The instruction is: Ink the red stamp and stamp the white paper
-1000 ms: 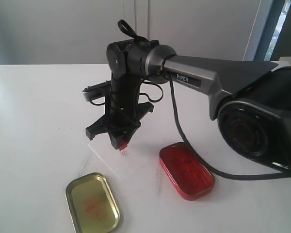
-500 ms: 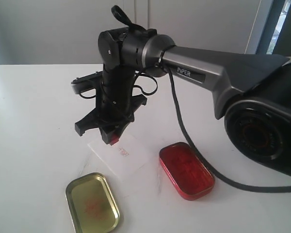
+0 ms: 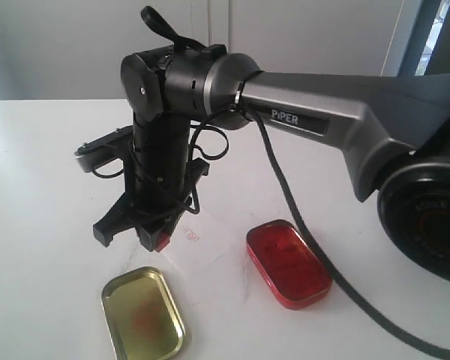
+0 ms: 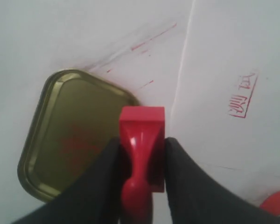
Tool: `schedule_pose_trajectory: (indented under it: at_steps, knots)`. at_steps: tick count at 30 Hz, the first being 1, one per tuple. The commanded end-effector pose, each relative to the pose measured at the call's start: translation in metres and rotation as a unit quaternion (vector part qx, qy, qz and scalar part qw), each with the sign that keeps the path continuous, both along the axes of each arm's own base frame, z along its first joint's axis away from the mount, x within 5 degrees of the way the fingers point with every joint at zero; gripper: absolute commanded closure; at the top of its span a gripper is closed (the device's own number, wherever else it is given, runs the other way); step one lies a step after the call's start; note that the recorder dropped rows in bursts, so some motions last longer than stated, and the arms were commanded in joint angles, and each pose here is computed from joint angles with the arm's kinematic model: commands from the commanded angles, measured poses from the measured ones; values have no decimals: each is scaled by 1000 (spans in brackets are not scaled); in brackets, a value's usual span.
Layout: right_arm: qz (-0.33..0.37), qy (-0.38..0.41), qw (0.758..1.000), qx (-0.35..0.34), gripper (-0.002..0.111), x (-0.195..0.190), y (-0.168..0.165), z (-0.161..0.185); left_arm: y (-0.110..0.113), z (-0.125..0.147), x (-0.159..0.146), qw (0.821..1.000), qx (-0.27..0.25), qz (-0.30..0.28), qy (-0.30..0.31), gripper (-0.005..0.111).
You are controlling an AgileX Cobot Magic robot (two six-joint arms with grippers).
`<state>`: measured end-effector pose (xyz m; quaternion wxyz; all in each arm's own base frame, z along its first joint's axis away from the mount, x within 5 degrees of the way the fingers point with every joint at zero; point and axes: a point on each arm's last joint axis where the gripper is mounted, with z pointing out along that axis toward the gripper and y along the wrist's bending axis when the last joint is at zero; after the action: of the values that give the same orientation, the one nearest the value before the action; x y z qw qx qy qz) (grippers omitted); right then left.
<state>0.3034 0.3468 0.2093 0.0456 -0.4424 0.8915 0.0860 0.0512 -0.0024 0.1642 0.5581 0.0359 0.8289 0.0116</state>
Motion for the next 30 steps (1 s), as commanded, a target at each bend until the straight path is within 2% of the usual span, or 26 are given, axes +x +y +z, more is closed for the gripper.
schedule_pose_trajectory:
  at_steps: [1,9,18,24,30]
  knots:
    - [43,3,999,-7,108,-18,5,0,-1,0,0,1000,-6,-3,-2,107]
    - [96,15,995,-24,108,-49,21,-12,-1,0,0,1000,-6,-3,-2,107]
    - [96,27,994,-35,108,-55,21,-20,-1,0,0,1000,-6,-3,-2,107]
    - [59,73,995,30,108,-32,7,-17,-1,0,0,1000,-6,-3,-2,107]
    - [12,94,992,79,108,8,-25,-13,-1,0,0,1000,-6,-3,-2,107]
